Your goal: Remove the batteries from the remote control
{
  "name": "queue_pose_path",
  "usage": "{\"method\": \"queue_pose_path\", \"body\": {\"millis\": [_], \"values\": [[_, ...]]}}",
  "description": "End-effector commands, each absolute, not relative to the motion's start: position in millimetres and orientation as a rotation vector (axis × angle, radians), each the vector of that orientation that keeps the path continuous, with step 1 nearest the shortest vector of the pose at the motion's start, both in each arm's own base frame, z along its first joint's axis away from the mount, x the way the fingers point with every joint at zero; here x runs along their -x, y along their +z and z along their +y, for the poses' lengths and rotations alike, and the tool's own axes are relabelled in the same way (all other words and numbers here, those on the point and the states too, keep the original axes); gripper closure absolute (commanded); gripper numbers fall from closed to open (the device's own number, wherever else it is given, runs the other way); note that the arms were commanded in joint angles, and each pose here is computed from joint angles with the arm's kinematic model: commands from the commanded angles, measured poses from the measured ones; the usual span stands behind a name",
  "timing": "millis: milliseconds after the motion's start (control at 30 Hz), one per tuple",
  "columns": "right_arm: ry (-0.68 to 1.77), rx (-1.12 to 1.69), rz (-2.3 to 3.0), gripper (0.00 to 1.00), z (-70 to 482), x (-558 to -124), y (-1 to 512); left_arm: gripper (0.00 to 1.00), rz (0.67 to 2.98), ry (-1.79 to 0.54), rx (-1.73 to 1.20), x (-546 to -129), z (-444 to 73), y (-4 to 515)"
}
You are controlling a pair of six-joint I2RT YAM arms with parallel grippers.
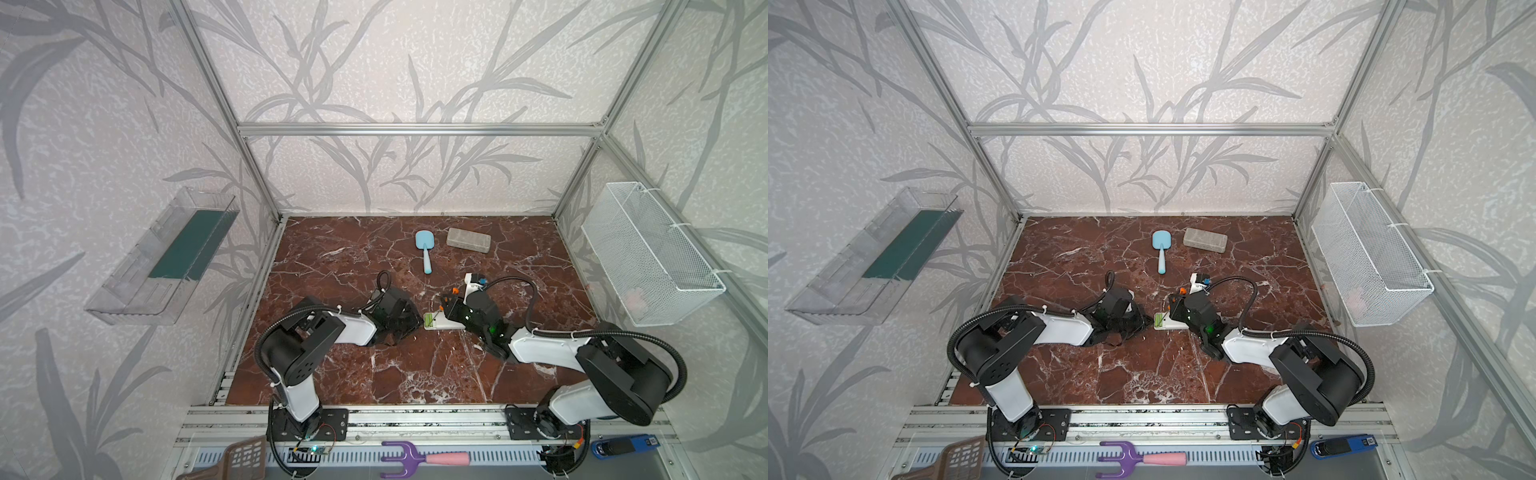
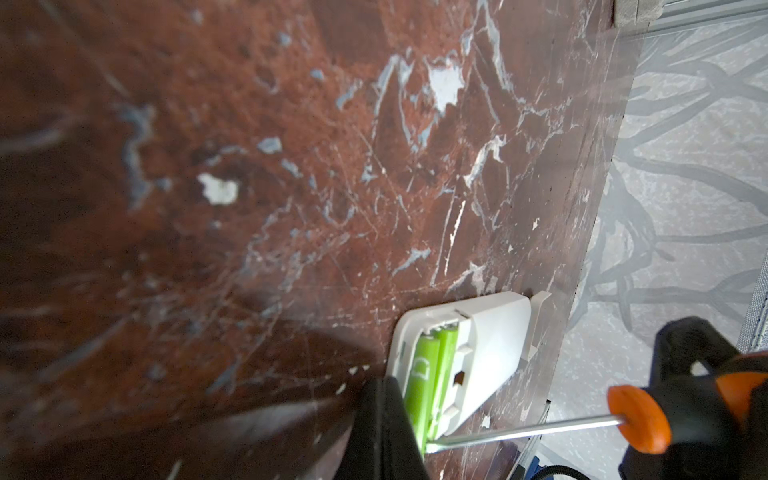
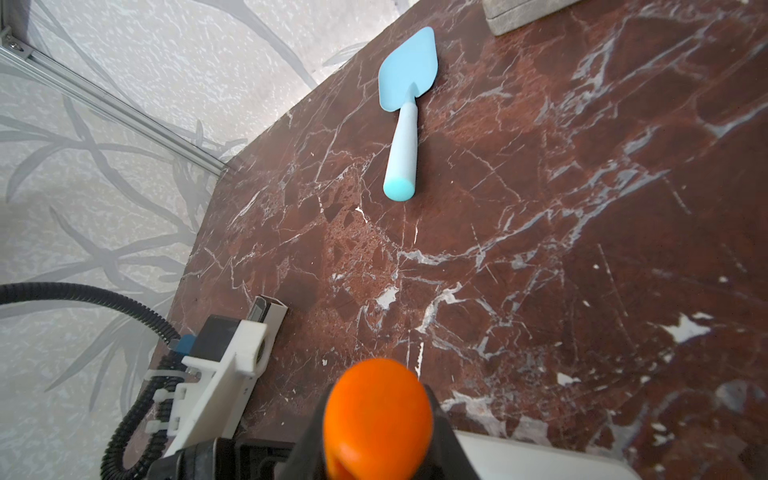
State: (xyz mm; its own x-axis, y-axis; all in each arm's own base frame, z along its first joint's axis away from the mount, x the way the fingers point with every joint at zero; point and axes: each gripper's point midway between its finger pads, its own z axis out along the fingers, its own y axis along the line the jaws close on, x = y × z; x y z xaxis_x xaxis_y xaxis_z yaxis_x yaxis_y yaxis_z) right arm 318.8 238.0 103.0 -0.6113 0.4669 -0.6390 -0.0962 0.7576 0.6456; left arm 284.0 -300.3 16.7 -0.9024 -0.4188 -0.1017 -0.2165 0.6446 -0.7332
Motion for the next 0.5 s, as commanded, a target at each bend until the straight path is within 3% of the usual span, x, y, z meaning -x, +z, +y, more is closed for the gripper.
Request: {"method": "queue_pose_path", "body": {"millis": [0,467], "values": [[0.820,-0.274,2.044,1.00,234.9,-319.8,115.3,0.97,2.764,-0.927,0.582,-254.3,-276.6,-27.6],[0.765,-0.196,2.046,1.00,242.6,-327.1,119.3,0.97,2.766,-0.922,0.586,-253.0,-275.1,-29.2]]}}
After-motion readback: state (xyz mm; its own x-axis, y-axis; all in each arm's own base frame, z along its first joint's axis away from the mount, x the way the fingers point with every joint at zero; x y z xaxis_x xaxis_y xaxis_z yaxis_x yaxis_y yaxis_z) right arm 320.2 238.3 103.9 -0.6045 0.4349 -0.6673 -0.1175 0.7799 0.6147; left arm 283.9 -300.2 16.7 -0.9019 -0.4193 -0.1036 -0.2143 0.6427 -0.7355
